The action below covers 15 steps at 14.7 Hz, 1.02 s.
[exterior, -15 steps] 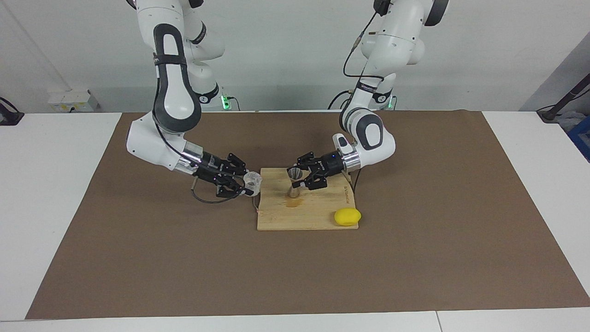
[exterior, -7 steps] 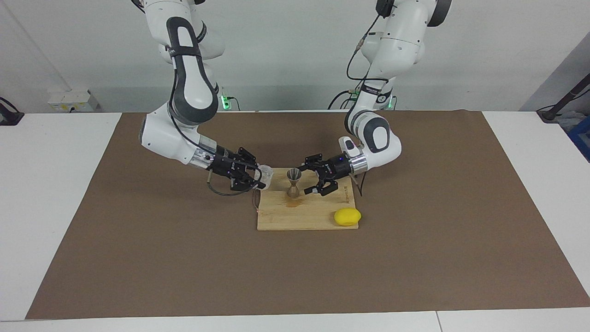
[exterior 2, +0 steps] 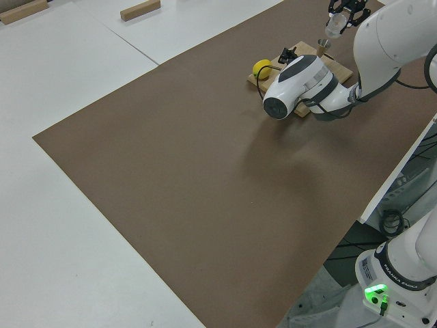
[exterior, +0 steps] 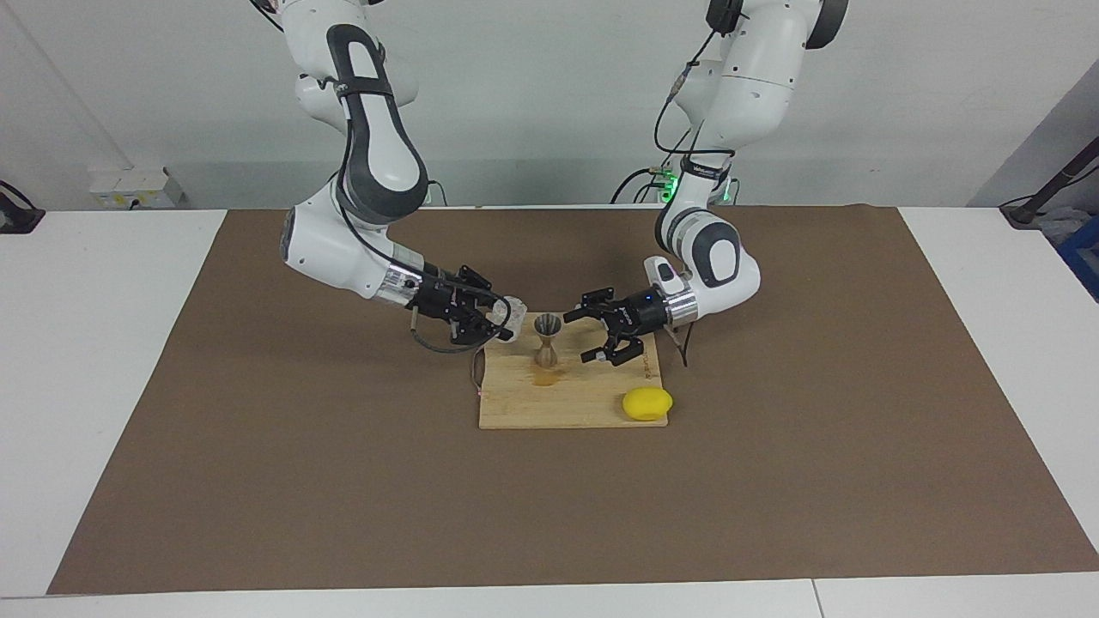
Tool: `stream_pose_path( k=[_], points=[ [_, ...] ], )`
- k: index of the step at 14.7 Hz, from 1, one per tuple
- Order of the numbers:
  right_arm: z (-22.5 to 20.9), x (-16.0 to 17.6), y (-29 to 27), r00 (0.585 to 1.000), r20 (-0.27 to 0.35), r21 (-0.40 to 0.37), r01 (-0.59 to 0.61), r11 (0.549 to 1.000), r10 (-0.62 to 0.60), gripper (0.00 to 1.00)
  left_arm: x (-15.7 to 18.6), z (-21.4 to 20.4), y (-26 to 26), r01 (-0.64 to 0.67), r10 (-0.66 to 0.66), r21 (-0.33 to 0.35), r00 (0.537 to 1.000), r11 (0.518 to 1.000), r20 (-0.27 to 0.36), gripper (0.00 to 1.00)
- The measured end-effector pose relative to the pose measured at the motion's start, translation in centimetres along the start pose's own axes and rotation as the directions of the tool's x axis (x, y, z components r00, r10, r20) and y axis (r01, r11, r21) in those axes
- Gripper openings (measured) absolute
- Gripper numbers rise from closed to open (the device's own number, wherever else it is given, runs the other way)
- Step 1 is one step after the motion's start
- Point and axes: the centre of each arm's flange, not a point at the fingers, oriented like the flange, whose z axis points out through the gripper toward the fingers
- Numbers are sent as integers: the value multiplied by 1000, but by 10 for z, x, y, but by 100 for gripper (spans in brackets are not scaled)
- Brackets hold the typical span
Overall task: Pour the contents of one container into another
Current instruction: 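Open the left gripper and withdraw while the right gripper holds the glass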
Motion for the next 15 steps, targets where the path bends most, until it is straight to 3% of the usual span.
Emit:
stream_pose_path(
  k=[6,9,15],
  points=[
    [1,1,2,998,-64,-30,-2,1000,0,51,3,-78,-22,-79,80,-80,997,994,8,100],
    [-3,-4,0,995,-93,-29,-30,999,27,51,0,-135,-33,-110,112,-146,994,983,3,100],
    [-14,-25,-10,986,-157,-14,-50,999,47,51,17,-259,-69,-179,205,-281,976,943,66,100]
  ],
)
